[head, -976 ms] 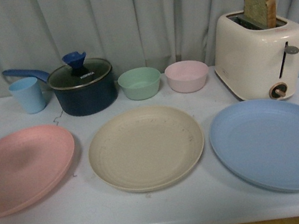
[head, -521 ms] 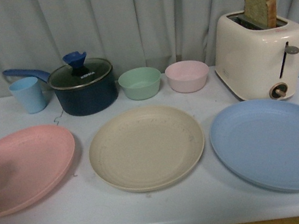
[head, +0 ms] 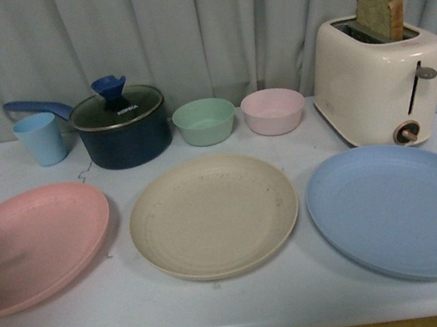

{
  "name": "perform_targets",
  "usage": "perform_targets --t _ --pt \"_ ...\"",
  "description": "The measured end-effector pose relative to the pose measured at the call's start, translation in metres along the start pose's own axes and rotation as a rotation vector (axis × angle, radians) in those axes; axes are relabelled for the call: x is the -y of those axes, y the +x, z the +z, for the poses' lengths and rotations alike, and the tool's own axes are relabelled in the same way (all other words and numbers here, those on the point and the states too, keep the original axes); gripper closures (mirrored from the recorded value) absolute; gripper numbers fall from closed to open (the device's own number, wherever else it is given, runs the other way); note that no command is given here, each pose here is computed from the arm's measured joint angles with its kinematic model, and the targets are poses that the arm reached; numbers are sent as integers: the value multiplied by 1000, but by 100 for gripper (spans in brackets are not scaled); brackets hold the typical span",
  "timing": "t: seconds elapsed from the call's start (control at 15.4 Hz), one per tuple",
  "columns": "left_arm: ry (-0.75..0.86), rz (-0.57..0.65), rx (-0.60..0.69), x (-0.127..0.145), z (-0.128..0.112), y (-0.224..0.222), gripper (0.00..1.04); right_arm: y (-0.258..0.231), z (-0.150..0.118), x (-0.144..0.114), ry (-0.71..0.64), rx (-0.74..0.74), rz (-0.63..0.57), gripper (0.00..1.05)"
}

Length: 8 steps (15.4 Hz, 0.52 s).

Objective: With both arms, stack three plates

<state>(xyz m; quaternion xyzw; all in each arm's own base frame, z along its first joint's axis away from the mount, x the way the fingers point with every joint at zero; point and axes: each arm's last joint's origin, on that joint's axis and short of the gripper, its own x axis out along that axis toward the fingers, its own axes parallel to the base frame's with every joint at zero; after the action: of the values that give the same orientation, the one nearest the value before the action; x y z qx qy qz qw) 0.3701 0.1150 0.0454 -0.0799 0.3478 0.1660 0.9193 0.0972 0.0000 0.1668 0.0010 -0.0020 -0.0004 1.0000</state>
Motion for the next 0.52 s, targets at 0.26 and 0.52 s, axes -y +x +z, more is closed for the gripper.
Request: perform_targets --t 0.26,0.52 --pt "-21 -21 14 -7 9 -3 102 0 0 0 0 0 0 6" --pt "17 38 128 -35 60 -53 102 0 0 0 0 0 0 6"
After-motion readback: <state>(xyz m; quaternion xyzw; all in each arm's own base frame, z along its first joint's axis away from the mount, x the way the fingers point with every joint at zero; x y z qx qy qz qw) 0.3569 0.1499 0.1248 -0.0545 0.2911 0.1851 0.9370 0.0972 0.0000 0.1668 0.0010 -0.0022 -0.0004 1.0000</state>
